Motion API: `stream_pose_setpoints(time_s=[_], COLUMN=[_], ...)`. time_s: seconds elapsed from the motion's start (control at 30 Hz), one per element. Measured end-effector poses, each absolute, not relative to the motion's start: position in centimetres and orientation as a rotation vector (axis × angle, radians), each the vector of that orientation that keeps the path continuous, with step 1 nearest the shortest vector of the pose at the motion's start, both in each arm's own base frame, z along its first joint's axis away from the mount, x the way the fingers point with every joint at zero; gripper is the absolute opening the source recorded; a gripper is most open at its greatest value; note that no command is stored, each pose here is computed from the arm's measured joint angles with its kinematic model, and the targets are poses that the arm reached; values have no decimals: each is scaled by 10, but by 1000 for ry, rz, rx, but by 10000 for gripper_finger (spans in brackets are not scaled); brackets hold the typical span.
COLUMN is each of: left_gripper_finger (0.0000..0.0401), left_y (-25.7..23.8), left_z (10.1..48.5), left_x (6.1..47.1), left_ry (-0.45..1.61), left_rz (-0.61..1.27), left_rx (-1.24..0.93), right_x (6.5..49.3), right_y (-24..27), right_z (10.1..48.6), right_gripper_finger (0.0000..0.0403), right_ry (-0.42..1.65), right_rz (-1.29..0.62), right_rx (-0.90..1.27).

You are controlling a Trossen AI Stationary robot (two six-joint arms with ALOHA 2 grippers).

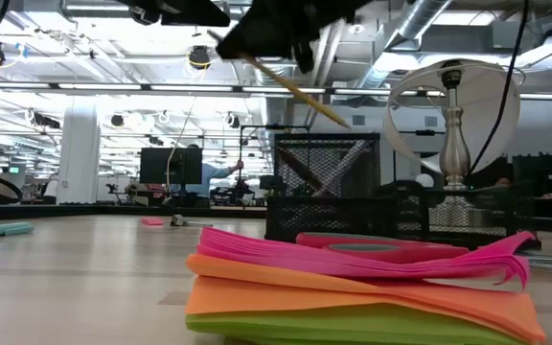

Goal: Pick and place office supplies into organizer
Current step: Put the left yellow pencil into the desk organizer

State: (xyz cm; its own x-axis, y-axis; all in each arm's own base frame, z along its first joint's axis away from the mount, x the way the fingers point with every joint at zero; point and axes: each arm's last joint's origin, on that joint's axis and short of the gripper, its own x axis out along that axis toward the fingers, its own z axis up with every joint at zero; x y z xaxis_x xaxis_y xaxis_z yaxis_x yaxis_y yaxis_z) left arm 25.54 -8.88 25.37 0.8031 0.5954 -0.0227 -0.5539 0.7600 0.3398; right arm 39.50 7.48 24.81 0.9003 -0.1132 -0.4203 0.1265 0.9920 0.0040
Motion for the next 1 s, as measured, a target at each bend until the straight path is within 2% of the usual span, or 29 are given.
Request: stream_pose_setpoints(time_s=[0.13,0.57,0.73,1.0], left_gripper_finger=[0,0,0,0], left_y=[-94,-112,-116,-116], left_z=[254,254,254,254], left_x=[252,242,240,239], left_ry=[135,148,149,148], left_rz=[651,669,675,674], left_rx=[330,370,371,370], right_x=[394,373,363,361], right_y=[84,79,75,74], right_z=[253,212,195,191], right_gripper_finger=[21,18,14,19], right_ry=[329,118,161,167], right_rz=[-183,-337,-430,-437], right_rx=[2,19,-13,-24])
